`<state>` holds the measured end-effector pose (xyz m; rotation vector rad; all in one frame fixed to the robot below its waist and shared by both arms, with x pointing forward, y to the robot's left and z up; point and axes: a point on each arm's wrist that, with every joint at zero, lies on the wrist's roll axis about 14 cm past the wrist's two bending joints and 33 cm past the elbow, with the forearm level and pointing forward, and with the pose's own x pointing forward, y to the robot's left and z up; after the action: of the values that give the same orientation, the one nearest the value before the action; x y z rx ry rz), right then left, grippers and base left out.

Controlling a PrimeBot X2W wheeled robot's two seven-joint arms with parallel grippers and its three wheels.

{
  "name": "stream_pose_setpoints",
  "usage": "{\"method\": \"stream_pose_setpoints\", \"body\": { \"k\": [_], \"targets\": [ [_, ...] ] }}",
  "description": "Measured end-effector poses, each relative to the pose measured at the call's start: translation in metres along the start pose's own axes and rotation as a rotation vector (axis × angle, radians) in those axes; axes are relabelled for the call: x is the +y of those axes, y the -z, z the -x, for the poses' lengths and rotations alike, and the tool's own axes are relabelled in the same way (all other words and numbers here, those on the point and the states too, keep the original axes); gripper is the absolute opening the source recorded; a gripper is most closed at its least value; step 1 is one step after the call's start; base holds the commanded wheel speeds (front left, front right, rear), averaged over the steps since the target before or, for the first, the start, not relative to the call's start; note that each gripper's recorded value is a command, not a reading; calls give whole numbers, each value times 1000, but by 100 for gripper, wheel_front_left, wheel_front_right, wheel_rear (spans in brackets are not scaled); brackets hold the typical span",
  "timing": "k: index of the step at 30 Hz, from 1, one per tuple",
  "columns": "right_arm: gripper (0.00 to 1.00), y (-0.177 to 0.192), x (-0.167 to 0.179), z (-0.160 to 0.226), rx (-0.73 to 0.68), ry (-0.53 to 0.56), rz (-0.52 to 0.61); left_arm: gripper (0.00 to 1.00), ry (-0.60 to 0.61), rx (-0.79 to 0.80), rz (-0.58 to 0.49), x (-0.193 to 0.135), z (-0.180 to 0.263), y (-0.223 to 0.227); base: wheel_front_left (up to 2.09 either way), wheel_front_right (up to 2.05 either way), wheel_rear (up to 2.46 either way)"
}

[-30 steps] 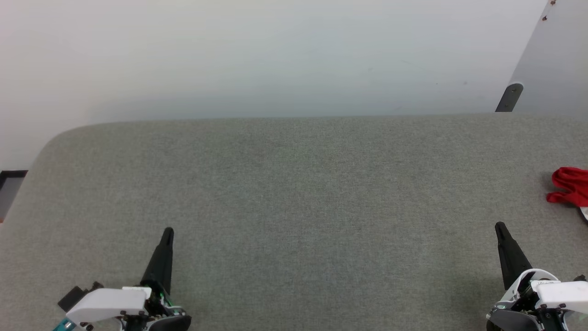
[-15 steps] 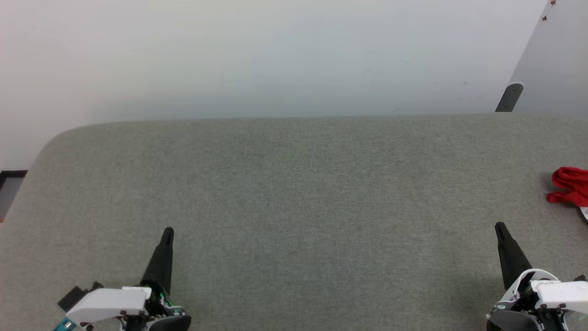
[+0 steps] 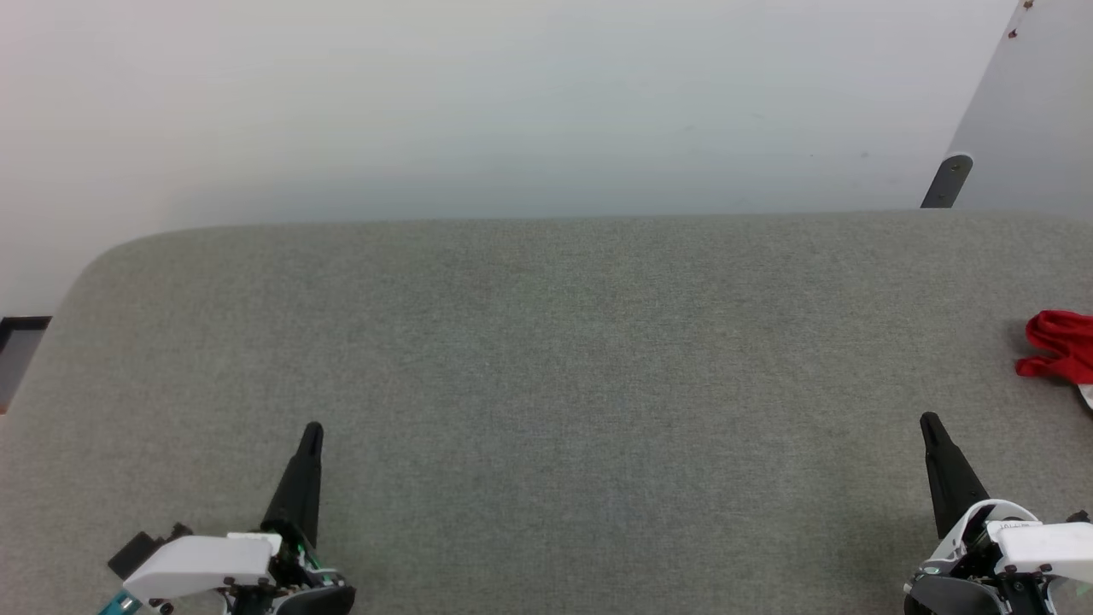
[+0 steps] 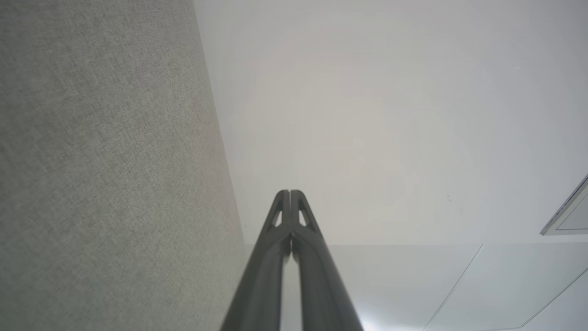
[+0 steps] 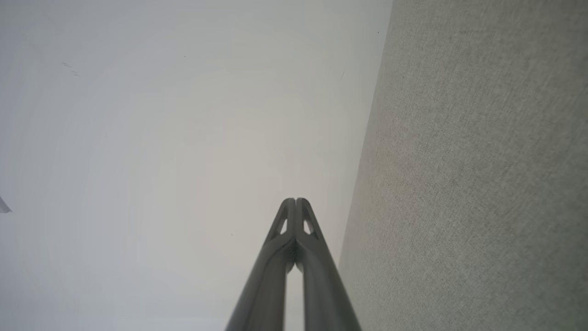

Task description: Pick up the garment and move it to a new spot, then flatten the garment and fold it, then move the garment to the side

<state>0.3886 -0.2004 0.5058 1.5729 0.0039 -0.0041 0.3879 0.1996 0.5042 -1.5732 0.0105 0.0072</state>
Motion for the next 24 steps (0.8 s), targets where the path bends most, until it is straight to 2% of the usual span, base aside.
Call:
{"method": "stream_pose_setpoints", "body": {
  "k": [24],
  "targets": [
    [0,0,0,0,0,0,0,0,0,0,0,0,0,0,0,0,0]
  ]
}}
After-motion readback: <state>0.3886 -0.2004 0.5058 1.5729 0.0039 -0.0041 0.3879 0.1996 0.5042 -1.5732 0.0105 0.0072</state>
